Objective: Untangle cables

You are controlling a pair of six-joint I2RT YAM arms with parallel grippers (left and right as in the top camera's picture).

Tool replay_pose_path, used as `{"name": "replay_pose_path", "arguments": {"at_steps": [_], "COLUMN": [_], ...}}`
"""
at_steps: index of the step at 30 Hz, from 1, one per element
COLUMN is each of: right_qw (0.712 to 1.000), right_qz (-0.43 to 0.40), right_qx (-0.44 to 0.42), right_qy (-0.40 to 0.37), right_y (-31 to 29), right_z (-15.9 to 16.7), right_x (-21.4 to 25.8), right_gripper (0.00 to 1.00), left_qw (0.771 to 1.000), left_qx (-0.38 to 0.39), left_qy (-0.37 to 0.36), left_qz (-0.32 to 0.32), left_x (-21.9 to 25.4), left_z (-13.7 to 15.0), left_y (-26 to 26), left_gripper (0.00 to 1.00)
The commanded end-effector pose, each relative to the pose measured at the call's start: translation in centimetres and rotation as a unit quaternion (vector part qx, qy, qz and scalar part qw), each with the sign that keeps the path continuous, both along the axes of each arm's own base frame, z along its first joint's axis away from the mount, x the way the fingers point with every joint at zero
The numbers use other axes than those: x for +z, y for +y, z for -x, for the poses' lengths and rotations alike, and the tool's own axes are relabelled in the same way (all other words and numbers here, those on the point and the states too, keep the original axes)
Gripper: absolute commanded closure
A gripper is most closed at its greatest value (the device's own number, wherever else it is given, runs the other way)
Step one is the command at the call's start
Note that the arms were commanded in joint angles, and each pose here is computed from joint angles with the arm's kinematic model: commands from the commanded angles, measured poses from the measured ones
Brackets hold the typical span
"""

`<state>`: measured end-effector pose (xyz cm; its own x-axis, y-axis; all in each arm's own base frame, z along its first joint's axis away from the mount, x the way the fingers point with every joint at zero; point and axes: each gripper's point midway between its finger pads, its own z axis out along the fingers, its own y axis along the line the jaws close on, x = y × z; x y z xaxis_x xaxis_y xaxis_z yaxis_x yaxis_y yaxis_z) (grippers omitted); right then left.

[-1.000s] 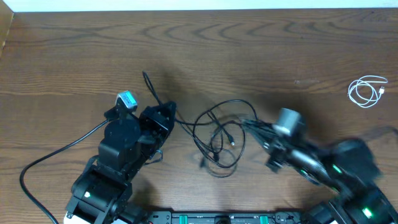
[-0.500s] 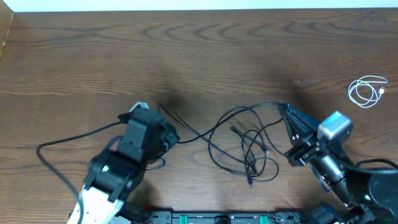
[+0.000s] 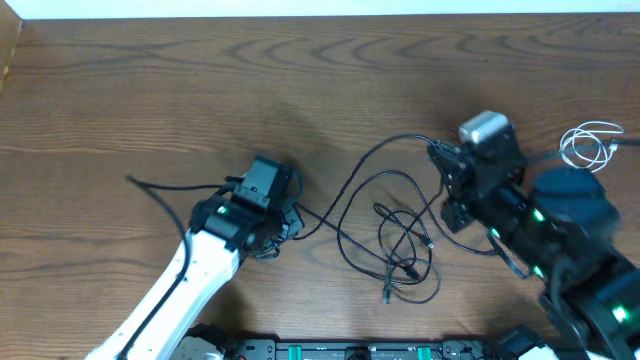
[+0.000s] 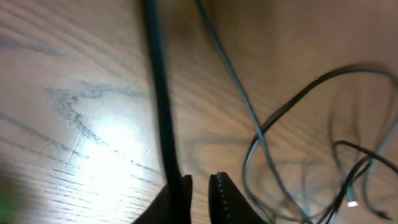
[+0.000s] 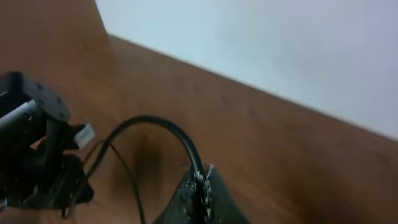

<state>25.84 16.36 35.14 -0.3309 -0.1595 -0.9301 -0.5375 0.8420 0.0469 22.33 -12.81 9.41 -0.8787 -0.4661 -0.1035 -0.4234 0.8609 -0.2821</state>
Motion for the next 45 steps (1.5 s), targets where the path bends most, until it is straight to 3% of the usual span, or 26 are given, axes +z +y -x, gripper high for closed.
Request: {"name": "replay_pose_path", "arguments": {"at_steps": [1, 7, 12, 18, 23, 28, 38, 45], "right_qw": [0.998, 0.986, 0.969, 0.943, 0.926, 0.906, 0.874, 0.859], "right_qz": [0.007, 0.031, 0.049, 0.088, 0.107, 0.121, 0.15, 0.163], "right_qx": [-0.038, -0.09, -0.127, -0.146, -0.154, -0.168, -0.172, -0.171], "right_qy": [0.045, 0.137, 0.208, 0.286, 0.328, 0.368, 0.429, 0.455], "right_y": [-0.6, -1.8, -3.3, -4.4, -5.0, -6.0, -6.5, -6.5], "right_z": [-1.9, -4.9, -6.7, -7.1, -7.3, -7.5, -7.4, -7.2], "right_x": [-1.9, -7.2, -11.5, -16.5, -19.3, -21.9, -26.6, -28.8], "right_gripper": [0.99, 0.99, 0.99, 0.99, 0.99, 0.98, 0.99, 0.99], "left_qw": [0.998, 0.986, 0.983, 0.981, 0.965, 0.957, 0.942, 0.948], "left_qx": [-0.058, -0.152, -0.168, -0.178, -0.246, -0.269, -0.294, -0.274], "left_qy": [0.027, 0.062, 0.072, 0.066, 0.043, 0.023, -0.026, -0.053], "left_qz": [0.004, 0.025, 0.03, 0.034, 0.082, 0.103, 0.157, 0.155], "left_x": [-1.0, -2.4, -2.9, -2.8, -2.0, -1.6, -0.1, -0.1], "left_z": [0.4, 1.6, 1.9, 1.8, 2.0, 1.9, 1.9, 1.4], "left_y": [-0.8, -2.2, -2.5, -2.8, -5.2, -6.8, -12.5, -14.9], "left_gripper": [0.83, 0.76, 0.67, 0.53, 0.43, 0.32, 0.31, 0.31]}}
